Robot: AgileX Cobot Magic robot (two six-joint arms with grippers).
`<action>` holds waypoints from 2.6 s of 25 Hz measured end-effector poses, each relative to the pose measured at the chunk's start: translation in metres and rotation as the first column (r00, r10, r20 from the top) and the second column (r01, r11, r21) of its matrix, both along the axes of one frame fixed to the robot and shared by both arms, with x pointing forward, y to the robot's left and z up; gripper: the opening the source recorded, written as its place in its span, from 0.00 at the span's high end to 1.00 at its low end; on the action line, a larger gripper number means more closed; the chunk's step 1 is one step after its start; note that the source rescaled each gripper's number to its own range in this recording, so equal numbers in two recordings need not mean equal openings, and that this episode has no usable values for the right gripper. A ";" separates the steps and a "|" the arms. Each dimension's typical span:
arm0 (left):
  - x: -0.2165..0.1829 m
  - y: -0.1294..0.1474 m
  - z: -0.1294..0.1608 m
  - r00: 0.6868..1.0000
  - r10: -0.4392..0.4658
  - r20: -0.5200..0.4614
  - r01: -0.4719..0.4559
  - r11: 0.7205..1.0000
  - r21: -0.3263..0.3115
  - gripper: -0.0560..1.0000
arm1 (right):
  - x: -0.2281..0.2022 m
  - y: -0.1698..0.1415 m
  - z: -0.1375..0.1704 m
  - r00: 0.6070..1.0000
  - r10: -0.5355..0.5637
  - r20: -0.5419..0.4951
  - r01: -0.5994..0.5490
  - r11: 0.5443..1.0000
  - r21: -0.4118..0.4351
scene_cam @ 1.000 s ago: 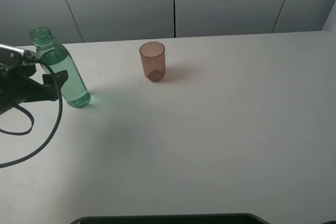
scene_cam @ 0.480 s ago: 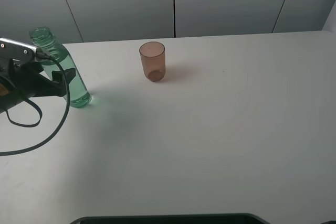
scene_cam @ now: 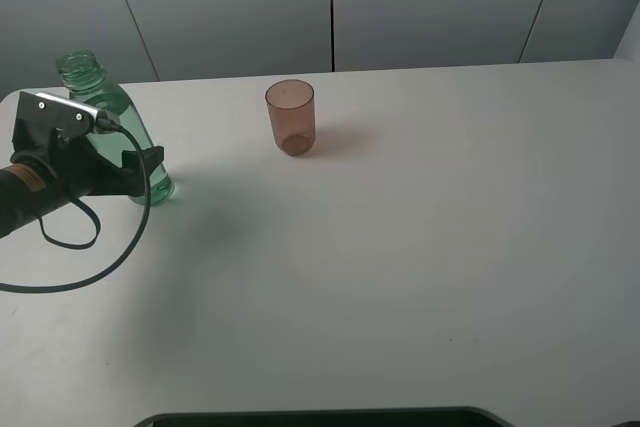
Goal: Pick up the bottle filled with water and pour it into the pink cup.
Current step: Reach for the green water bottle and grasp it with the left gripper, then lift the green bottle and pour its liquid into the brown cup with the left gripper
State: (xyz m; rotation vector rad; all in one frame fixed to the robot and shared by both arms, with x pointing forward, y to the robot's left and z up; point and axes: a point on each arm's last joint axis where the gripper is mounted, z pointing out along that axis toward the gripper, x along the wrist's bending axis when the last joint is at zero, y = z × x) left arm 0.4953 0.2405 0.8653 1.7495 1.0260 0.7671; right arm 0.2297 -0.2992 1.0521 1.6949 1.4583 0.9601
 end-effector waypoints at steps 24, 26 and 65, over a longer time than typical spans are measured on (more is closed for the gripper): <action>0.006 -0.005 0.010 0.994 -0.039 0.103 0.044 0.998 -0.039 0.92 | 0.000 0.000 0.000 1.000 0.000 0.000 0.000 1.000 0.000; 0.006 -0.005 0.010 0.994 -0.043 0.103 0.048 0.998 -0.039 0.92 | 0.000 0.000 0.000 1.000 0.000 0.000 0.000 1.000 0.000; 0.079 -0.024 0.077 0.973 -0.229 -0.041 0.232 0.966 0.114 0.92 | 0.000 0.000 0.000 1.000 0.000 0.000 0.000 1.000 0.000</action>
